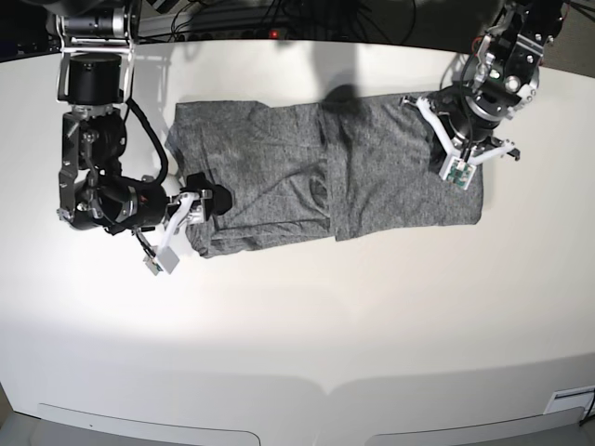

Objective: Fold the T-shirt properly
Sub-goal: 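Grasp the strip's other end with the right gripper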

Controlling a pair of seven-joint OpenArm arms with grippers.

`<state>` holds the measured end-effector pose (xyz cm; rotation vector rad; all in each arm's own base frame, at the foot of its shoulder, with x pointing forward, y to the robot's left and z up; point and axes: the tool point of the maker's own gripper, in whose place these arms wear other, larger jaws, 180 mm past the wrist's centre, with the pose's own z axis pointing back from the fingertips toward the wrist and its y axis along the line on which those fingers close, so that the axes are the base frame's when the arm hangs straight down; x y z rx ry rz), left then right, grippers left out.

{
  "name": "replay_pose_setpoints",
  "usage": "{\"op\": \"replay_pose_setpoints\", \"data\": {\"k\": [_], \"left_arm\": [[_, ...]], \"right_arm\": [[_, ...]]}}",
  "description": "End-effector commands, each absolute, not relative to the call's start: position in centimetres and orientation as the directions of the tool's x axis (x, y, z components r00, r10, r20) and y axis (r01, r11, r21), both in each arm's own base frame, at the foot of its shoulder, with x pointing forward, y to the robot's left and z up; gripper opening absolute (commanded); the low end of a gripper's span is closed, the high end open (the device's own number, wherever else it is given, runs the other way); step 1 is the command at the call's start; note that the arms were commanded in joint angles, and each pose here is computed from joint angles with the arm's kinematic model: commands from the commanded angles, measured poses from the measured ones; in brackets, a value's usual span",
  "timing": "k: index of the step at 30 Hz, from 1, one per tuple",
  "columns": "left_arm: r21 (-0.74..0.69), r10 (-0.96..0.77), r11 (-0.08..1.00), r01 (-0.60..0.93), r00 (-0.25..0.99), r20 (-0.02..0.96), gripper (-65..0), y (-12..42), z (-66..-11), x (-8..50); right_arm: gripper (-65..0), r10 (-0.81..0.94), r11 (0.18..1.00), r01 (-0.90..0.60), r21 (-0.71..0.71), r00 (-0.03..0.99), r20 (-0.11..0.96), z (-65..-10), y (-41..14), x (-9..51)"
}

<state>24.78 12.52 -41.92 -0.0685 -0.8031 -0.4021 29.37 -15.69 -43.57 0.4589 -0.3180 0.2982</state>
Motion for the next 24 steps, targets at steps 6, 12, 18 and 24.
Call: {"op": "replay_pose_setpoints", "data": {"k": [6, 12, 18, 24], "left_arm": [[0.104, -0.324, 0.921, 0.374, 0.592, 0.738, -65.0, 12.6, -40.8, 25.6], [0.104, -0.324, 0.921, 0.374, 0.592, 0.738, -65.0, 12.6, -40.8, 25.6], [0.104, -0.324, 0.921, 0.374, 0.592, 0.738, -65.0, 12.6, -40.8, 25.6], [0.104, -0.324, 0.921, 0.374, 0.592, 0.738, -65.0, 12.6, -40.8, 25.6]], "right_arm": [[-18.1, 0.213, 0.877, -0.281, 0.389, 0.954, 0.211, -44.5, -18.2, 26.2], [-18.1, 0.198, 0.898, -0.250, 0.363, 0.965, 0.174, -44.8, -20.1, 25.1], [-18.2, 0.145, 0.911, -0.193, 0.364, 0.977, 0.155, -44.8, -20.3, 25.2], [-18.6, 0.130, 0.882, -0.181, 0.436, 0.981, 0.145, -45.6, -17.0, 24.5]]}}
